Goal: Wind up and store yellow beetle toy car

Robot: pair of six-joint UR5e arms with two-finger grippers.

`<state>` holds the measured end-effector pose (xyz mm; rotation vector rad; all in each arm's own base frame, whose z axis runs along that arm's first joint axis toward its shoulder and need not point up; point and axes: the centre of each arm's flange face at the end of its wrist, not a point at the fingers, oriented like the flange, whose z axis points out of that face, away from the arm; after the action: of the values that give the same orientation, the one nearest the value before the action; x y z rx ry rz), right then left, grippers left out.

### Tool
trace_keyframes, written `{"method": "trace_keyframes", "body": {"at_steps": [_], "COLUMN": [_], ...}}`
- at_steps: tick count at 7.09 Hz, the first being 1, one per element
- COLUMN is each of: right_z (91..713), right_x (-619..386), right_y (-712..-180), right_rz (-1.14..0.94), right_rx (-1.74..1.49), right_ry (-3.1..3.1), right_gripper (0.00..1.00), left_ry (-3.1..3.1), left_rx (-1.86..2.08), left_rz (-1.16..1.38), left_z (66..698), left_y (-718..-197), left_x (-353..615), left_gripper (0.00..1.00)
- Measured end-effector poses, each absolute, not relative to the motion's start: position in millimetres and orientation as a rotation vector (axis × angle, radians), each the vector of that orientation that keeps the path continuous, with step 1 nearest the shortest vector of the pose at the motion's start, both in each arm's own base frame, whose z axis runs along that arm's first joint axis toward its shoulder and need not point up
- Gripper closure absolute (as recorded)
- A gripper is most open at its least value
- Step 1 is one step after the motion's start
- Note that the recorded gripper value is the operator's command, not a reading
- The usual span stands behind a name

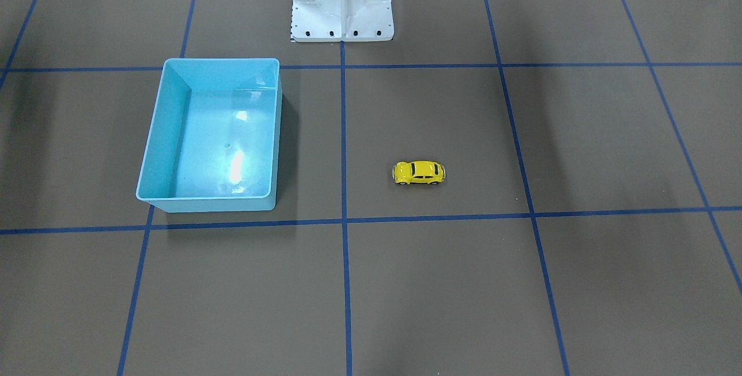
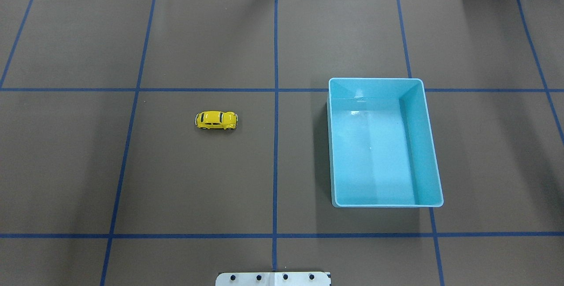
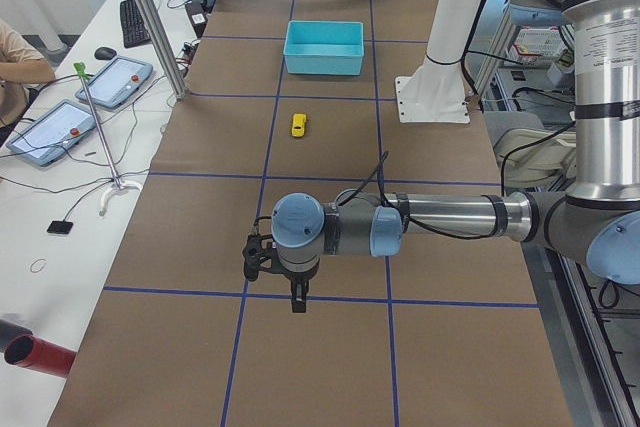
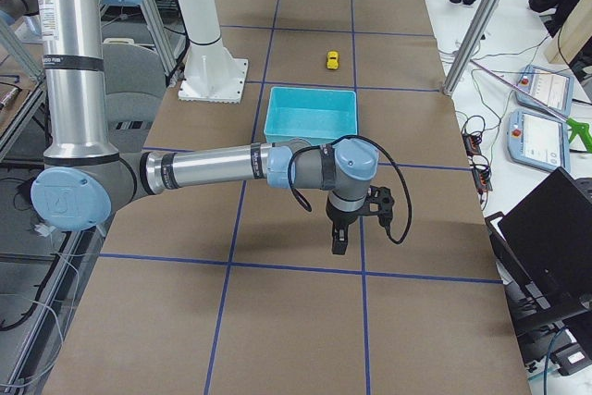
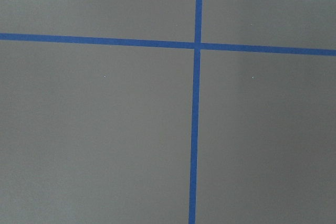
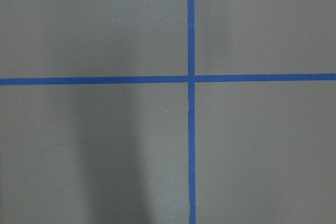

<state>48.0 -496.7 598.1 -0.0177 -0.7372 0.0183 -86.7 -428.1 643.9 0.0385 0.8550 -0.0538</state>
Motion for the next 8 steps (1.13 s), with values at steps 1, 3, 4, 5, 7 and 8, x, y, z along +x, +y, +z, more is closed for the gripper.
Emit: {"method": "trace_keyframes", "body": {"at_steps": [1, 3, 4, 5, 7, 8], "right_z": [597.9, 598.3, 598.7, 599.5, 600.0, 600.1], "right_x": [48.0, 48.0, 48.0, 48.0, 48.0, 48.0], "right_y": [-496.6, -495.8, -494.9, -493.9, -493.0, -492.8], "right_rz": [0.018, 0.018, 0.019, 0.019, 0.02, 0.02], "right_rx": [-0.017, -0.018, -0.019, -0.02, -0.022, -0.022], "right_ry": [-0.737, -0.737, -0.738, -0.738, -0.739, -0.739], "right_gripper": [0.0, 0.0, 0.0, 0.0, 0.0, 0.0], "left_ry": [0.855, 0.854, 0.855, 0.858, 0.858, 0.856], "left_rx": [0.038, 0.033, 0.035, 0.042, 0.058, 0.063], "left_rz": [-0.054, -0.057, -0.056, -0.05, -0.03, -0.014], "left_z": [644.3, 645.7, 644.9, 642.2, 637.4, 634.4], "left_y": [-428.0, -428.6, -430.7, -432.7, -436.8, -441.4], "left_x": [-86.7, -86.4, -86.1, -85.8, -83.3, -78.9], "left_gripper": [0.0, 0.0, 0.0, 0.0, 0.0, 0.0]}}
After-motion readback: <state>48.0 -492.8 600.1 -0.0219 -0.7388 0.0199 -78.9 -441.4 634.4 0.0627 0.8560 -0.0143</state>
